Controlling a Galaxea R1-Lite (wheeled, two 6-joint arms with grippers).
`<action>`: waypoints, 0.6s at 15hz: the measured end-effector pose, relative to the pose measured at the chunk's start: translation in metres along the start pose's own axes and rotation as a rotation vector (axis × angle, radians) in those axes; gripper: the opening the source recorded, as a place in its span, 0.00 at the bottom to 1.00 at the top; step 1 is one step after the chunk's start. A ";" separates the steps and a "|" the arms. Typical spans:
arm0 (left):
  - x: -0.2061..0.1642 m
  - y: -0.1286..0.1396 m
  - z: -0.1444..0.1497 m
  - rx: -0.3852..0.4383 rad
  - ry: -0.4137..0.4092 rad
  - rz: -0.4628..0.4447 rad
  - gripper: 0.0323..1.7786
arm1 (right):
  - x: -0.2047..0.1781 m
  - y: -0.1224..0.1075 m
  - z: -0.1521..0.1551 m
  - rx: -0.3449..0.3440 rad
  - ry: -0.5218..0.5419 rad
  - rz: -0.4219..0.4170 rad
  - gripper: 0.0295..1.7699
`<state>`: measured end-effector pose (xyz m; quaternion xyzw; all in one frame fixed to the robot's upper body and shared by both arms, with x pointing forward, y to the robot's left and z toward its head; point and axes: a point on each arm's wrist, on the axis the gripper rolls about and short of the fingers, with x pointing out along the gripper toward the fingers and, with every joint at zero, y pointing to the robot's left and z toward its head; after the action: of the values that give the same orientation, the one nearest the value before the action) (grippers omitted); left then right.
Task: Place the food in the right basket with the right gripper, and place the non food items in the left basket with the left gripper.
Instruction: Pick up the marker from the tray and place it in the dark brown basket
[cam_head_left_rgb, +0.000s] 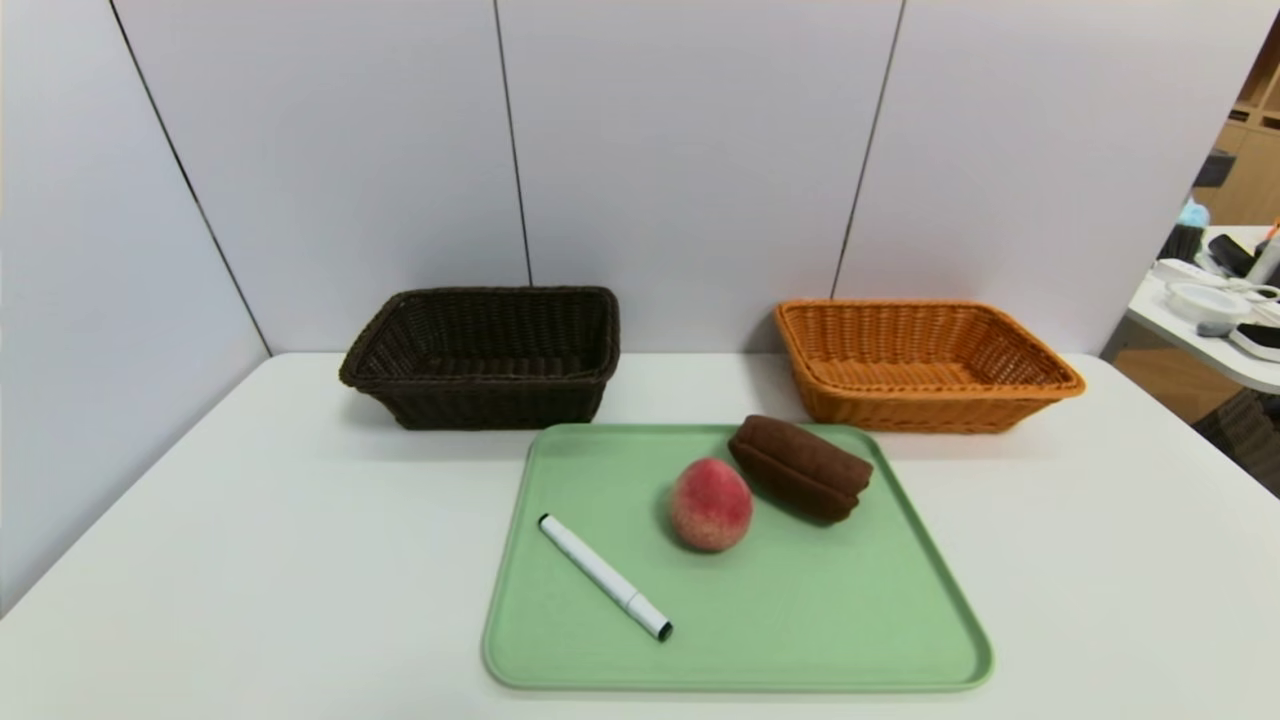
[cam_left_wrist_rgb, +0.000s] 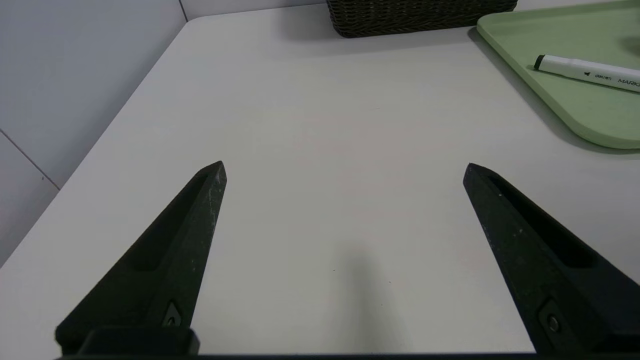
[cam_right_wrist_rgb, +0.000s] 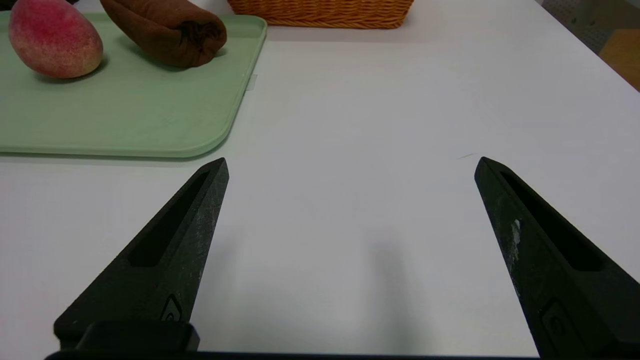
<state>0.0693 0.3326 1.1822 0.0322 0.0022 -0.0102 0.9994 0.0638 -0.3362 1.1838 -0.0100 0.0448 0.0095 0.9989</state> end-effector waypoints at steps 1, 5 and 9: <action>0.000 0.000 0.000 -0.001 0.000 0.000 0.95 | 0.000 0.000 0.000 0.000 0.000 0.000 0.96; 0.000 0.000 0.000 -0.001 0.000 0.000 0.95 | 0.000 0.000 0.000 0.009 0.002 -0.001 0.96; 0.000 0.000 0.000 0.006 0.000 -0.001 0.95 | 0.000 0.000 0.000 0.014 0.001 -0.004 0.96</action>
<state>0.0693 0.3326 1.1822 0.0353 0.0022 -0.0107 0.9993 0.0638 -0.3362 1.1836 -0.0032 0.0453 0.0073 0.9989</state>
